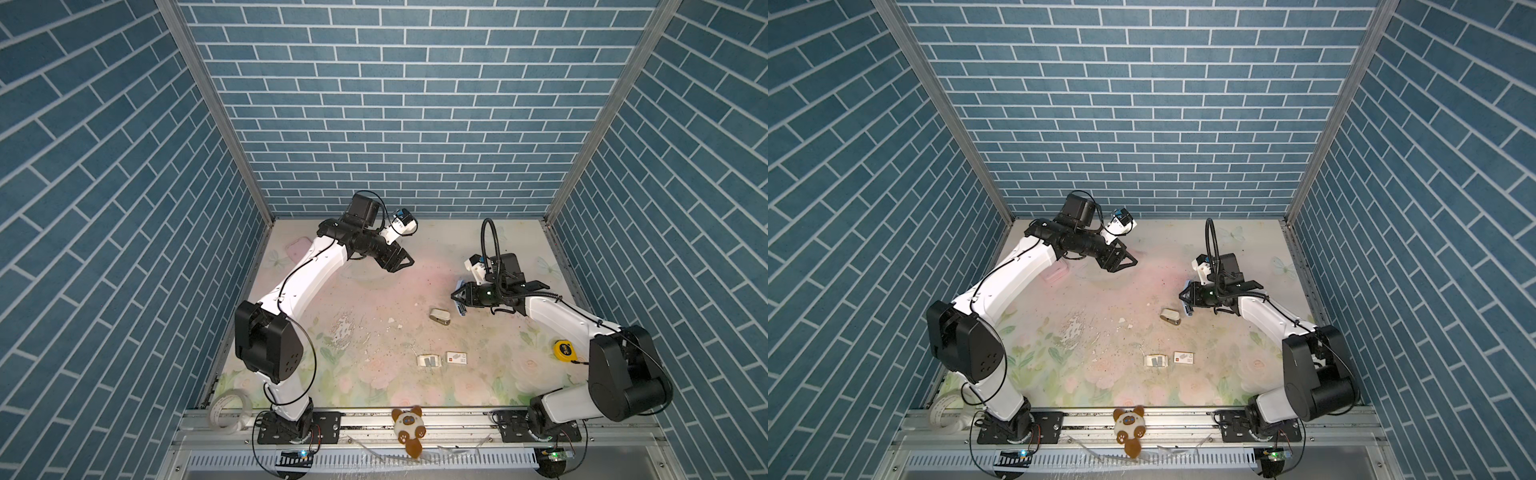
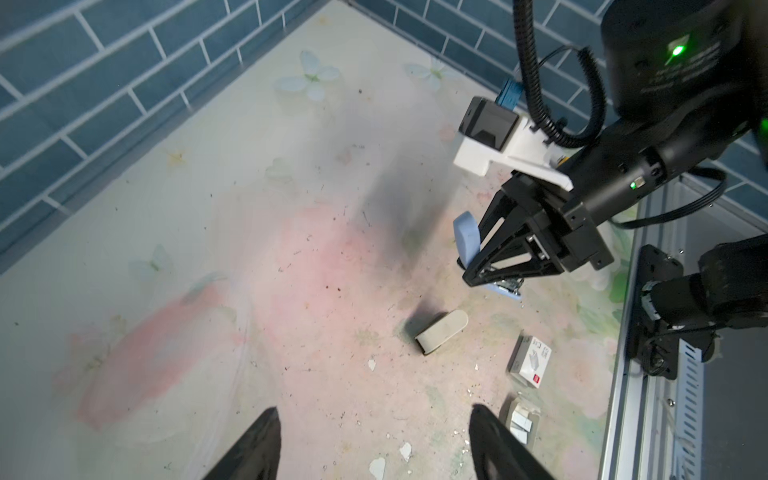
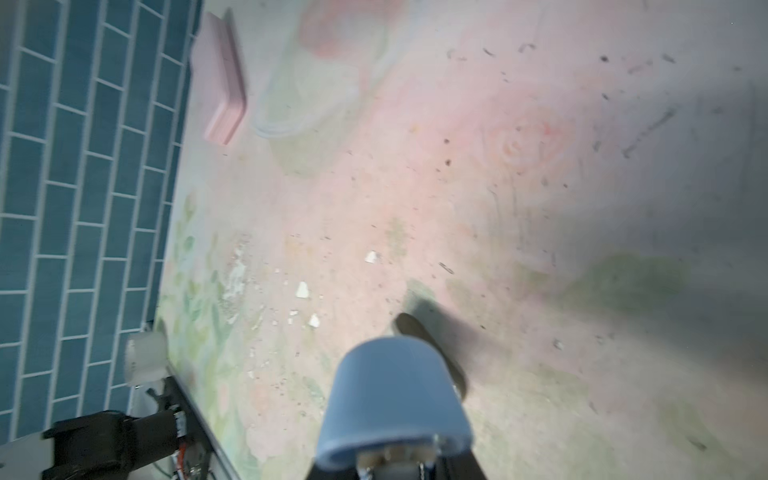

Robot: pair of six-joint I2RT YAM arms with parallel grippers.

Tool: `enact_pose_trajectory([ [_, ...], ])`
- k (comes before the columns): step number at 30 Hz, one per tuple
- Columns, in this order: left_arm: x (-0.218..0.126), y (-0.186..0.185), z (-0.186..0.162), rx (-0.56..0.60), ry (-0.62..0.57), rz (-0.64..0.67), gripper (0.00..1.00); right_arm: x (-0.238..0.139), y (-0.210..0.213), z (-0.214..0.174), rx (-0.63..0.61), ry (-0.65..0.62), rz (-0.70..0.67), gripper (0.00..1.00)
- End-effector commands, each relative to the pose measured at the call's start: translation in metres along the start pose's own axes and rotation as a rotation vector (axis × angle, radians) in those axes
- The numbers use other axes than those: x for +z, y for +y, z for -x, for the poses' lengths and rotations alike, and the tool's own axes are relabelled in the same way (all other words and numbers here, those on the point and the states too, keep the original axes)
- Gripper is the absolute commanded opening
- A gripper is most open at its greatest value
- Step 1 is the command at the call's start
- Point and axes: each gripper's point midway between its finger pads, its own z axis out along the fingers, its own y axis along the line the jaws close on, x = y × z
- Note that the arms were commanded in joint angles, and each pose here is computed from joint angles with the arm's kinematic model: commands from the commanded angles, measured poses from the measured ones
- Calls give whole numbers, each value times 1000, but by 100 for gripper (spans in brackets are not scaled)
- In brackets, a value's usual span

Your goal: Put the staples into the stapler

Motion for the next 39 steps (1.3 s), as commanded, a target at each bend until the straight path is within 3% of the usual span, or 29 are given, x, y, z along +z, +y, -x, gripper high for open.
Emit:
enact_pose_trajectory([
  [1, 6, 6, -14, 26, 34, 28, 73, 3, -36, -8, -43, 48, -180, 7],
  [13, 15, 10, -28, 39, 74, 36, 72, 11, -92, -21, -35, 68, -438, 8],
  [39, 17, -10, -39, 109, 85, -8, 76, 26, -111, -34, -64, 81, -531, 22],
])
